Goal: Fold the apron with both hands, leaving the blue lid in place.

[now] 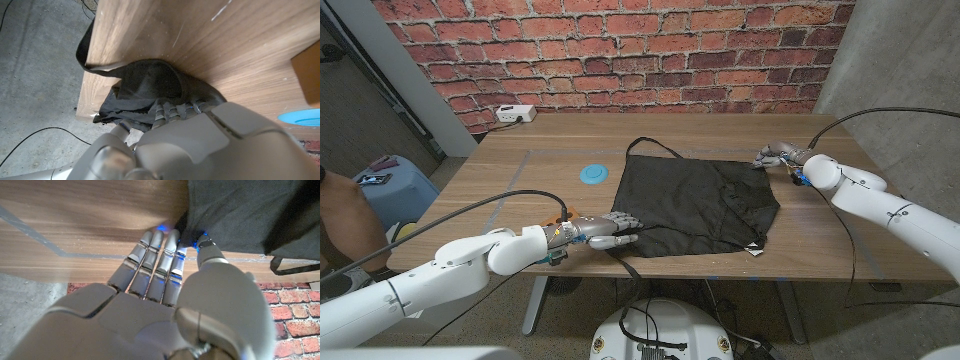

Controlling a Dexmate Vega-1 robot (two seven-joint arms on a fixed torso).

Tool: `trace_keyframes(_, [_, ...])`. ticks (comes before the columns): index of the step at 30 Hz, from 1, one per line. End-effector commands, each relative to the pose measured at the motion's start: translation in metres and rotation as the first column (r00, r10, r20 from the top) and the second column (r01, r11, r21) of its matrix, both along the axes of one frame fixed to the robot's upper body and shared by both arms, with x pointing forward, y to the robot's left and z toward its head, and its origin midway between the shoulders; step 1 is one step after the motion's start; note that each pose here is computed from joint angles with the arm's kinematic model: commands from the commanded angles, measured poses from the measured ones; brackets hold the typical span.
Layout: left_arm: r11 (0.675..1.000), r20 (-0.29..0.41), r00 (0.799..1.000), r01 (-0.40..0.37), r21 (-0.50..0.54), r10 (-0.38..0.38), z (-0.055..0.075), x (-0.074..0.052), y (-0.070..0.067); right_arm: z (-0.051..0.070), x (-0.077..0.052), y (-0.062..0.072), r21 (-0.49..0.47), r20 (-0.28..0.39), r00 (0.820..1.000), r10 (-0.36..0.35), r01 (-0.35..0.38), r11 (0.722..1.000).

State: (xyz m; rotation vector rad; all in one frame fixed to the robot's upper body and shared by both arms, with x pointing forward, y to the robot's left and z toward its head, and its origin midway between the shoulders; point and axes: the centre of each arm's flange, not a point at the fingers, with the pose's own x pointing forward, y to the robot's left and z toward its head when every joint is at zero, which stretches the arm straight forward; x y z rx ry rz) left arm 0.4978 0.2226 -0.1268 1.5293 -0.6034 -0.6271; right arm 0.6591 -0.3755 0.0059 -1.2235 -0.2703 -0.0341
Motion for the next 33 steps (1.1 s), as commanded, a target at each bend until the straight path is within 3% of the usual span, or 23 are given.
trace_keyframes(1, [1.0, -0.006, 1.0, 0.003, -0.004, -0.003, 0.0, 0.001, -0.002, -0.001, -0.001, 0.005, 0.001, 0.033, 0.999, -0.022, 0.022, 1.0])
trace_keyframes(11, [1.0, -0.013, 1.0, 0.006, -0.006, -0.006, -0.001, 0.001, -0.002, 0.0, -0.006, 0.011, 0.007, 0.07, 0.997, -0.039, 0.038, 0.999])
trace_keyframes(33, [1.0, -0.02, 1.0, 0.014, -0.016, -0.014, 0.001, 0.005, -0.002, 0.019, -0.02, 0.022, -0.015, 0.102, 0.994, -0.038, 0.04, 0.999])
